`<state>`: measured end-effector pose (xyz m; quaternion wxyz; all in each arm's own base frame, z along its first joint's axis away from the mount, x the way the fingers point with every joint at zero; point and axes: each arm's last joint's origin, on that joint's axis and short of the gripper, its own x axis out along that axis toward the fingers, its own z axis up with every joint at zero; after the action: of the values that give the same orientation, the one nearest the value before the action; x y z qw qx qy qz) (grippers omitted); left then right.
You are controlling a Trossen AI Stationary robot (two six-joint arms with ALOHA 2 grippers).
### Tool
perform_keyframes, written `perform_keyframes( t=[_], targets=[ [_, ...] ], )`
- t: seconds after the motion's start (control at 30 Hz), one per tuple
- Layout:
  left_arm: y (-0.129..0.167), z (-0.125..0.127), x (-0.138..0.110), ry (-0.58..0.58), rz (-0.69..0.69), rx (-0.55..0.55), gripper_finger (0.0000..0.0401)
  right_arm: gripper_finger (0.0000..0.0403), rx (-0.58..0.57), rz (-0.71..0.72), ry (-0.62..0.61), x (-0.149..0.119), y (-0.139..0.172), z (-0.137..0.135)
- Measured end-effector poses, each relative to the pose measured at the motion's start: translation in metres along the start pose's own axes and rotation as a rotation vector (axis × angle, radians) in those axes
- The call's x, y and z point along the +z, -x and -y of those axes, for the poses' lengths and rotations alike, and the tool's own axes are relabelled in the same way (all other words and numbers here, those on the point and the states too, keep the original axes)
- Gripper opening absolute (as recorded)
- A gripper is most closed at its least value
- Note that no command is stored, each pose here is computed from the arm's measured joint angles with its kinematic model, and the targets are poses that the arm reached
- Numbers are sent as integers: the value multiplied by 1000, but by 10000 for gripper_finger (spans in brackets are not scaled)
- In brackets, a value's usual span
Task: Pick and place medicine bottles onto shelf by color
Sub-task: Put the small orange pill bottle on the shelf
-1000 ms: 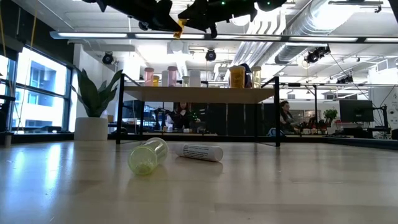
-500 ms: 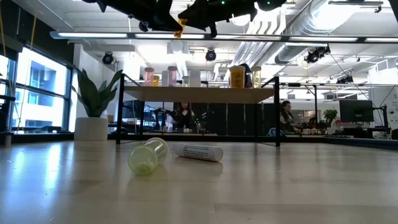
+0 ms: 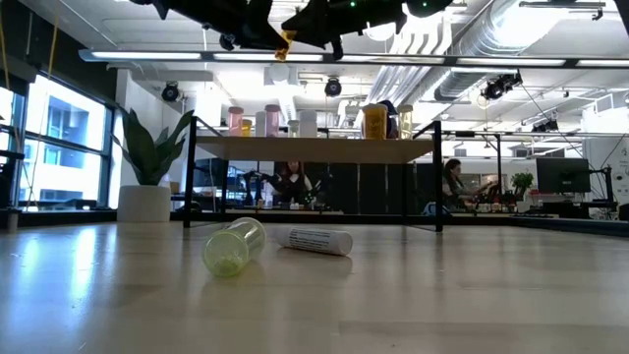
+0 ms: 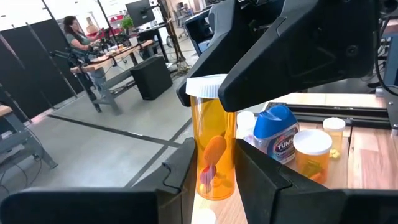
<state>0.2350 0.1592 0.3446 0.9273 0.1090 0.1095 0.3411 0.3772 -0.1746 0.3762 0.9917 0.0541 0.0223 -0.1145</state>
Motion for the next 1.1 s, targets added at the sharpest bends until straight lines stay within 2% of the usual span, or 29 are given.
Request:
perform_keyframes(
  t=[0.17,0.37,0.57,0.8,1.1],
  targets=[
    [0,0,0,-20,-4,-2,112,99,-1,-7,-2,-1,0,0],
    [0,0,-1,-38,-12,-3,170,99,-8,-21,-5,-2,0,1],
    [0,-1,-5,-34,-64,53,215,99,-44,-21,-5,-2,1,4],
    [1,-3,-7,11,-99,94,225,99,-136,-65,-5,-6,4,18],
    [11,-11,-1,45,-66,120,225,99,-234,-115,-13,-10,10,39]
  ],
)
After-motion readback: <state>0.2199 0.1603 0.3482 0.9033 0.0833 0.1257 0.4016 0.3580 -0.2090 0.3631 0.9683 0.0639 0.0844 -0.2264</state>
